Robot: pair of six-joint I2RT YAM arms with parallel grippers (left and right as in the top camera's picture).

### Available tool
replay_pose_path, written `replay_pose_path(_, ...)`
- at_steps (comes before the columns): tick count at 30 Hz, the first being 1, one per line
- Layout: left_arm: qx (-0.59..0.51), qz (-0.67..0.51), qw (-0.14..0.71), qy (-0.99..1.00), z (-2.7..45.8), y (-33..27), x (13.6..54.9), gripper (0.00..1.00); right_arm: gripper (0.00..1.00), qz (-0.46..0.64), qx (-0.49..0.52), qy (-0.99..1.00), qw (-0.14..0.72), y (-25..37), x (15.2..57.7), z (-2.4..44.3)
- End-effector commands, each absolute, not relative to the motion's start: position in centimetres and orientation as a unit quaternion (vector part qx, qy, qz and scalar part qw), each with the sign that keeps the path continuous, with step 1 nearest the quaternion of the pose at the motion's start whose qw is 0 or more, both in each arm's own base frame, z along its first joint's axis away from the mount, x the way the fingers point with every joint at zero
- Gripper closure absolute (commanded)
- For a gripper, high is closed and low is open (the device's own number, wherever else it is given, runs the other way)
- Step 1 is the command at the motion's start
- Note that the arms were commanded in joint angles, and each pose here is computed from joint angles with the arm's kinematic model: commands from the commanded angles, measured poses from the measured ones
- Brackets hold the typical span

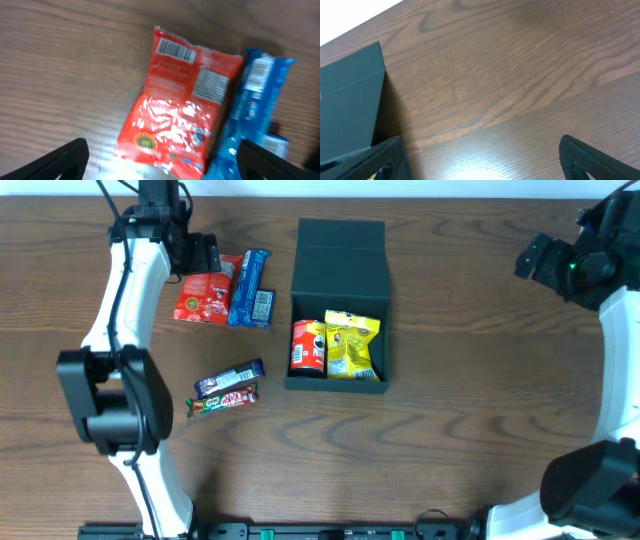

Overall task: Pack container
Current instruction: 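Release the yellow bag and move the left gripper to the red bag, then grasp the red snack bag with the left gripper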

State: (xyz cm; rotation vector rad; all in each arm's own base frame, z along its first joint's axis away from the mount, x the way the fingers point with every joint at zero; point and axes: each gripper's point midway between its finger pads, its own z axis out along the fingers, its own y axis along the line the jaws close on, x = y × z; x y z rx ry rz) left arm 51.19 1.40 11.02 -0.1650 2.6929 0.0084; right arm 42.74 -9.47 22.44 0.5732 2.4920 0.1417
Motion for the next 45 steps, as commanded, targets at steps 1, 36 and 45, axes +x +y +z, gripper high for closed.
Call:
replay_pose_path(1, -0.006, -0.008, 0.204, 0.979, 8.5, 0.6, 51.8, 0.05, 0.01, 0.057, 0.208, 0.932, 0.292, -9.4, 42.4, 23.2)
replay_pose_path(36, 0.041, -0.019, 0.166, 0.985, 1.1, 0.1, 52.6, 0.40, 0.01, 0.061, 0.220, 0.938, 0.262, -9.1, 41.2, 22.4)
replay_pose_path(45, 0.035, -0.020, 0.165, 0.985, 1.1, 0.1, 52.6, 0.74, 0.01, 0.061, 0.220, 0.938, 0.262, -9.1, 41.2, 22.4)
